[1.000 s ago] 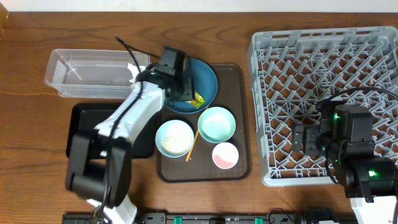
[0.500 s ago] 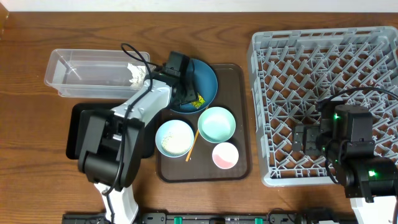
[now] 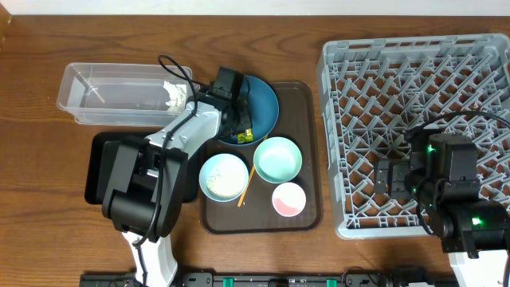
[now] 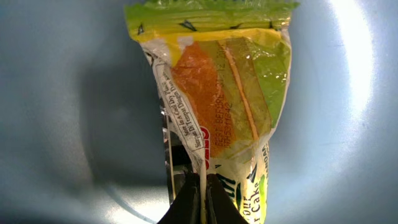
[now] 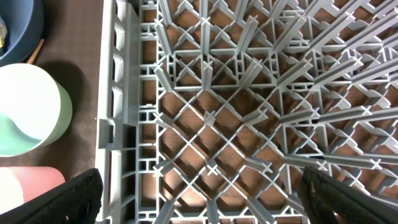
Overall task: Sort waste into correct bins and load items into the dishwasher rack
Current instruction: 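Grasp the yellow-green snack wrapper on the blue plate with the left gripper, then move the wrapper left and release it into the clear bin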
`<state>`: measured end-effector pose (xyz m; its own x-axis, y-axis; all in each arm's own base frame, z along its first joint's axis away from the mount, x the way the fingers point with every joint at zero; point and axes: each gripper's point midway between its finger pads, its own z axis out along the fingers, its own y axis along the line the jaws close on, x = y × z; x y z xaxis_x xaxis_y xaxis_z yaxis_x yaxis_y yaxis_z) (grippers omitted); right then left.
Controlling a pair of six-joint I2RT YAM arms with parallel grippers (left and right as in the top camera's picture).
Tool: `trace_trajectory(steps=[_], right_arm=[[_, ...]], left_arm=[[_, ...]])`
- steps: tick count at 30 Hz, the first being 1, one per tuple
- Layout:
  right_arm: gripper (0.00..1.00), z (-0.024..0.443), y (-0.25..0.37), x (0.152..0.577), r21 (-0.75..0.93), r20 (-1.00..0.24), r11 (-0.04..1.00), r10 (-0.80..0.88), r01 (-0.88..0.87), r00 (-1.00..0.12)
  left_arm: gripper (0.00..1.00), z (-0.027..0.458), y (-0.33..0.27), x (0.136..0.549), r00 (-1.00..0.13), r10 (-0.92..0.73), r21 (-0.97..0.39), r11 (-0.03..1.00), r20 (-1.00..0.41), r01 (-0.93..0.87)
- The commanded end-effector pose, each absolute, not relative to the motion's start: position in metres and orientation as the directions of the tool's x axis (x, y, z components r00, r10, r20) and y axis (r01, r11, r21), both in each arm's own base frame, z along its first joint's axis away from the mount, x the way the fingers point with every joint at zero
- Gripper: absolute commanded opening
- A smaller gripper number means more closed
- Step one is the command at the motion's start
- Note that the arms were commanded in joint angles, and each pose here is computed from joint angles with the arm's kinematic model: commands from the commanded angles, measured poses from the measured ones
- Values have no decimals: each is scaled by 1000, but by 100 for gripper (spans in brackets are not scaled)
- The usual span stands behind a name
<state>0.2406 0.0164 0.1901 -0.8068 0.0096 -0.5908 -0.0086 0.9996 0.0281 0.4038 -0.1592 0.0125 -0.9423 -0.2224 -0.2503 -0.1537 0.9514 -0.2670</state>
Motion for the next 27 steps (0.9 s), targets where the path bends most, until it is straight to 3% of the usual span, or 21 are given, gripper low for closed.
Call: trace_trajectory(steps=[1, 7, 10, 18, 20, 21, 23, 25, 27], right_arm=[[99, 197, 17, 243, 42, -603, 999, 27, 3, -797], [99, 197, 17, 243, 42, -603, 999, 27, 2, -797], [99, 197, 17, 242, 42, -602, 999, 27, 2, -798], [99, 197, 17, 242, 42, -602, 999, 27, 2, -798], [99, 197, 17, 242, 42, -602, 999, 27, 3, -798], [99, 197, 17, 242, 42, -602, 999, 27, 3, -798], [99, 197, 17, 242, 42, -602, 999, 27, 3, -798], [99, 196, 17, 242, 42, -601, 999, 27, 3, -799], [99, 196, 17, 242, 42, -601, 999, 27, 3, -799]], left_arm=[[6, 53, -156, 414, -920, -174, -279, 957, -352, -74], [6, 133, -124, 427, -827, -115, -237, 971, -550, 22], [7, 160, -79, 430, -775, -175, -185, 980, -607, -77], [7, 160, 10, 438, -717, -319, -161, 946, -619, -283], [17, 154, 22, 440, -714, -339, -158, 938, -612, -310], [27, 153, 26, 440, -713, -346, -157, 935, -610, -319], [30, 152, 33, 441, -706, -356, -158, 930, -612, -332], [41, 156, 36, 442, -696, -359, -161, 928, -622, -335], [41, 162, 35, 443, -685, -358, -166, 929, -635, -332]])
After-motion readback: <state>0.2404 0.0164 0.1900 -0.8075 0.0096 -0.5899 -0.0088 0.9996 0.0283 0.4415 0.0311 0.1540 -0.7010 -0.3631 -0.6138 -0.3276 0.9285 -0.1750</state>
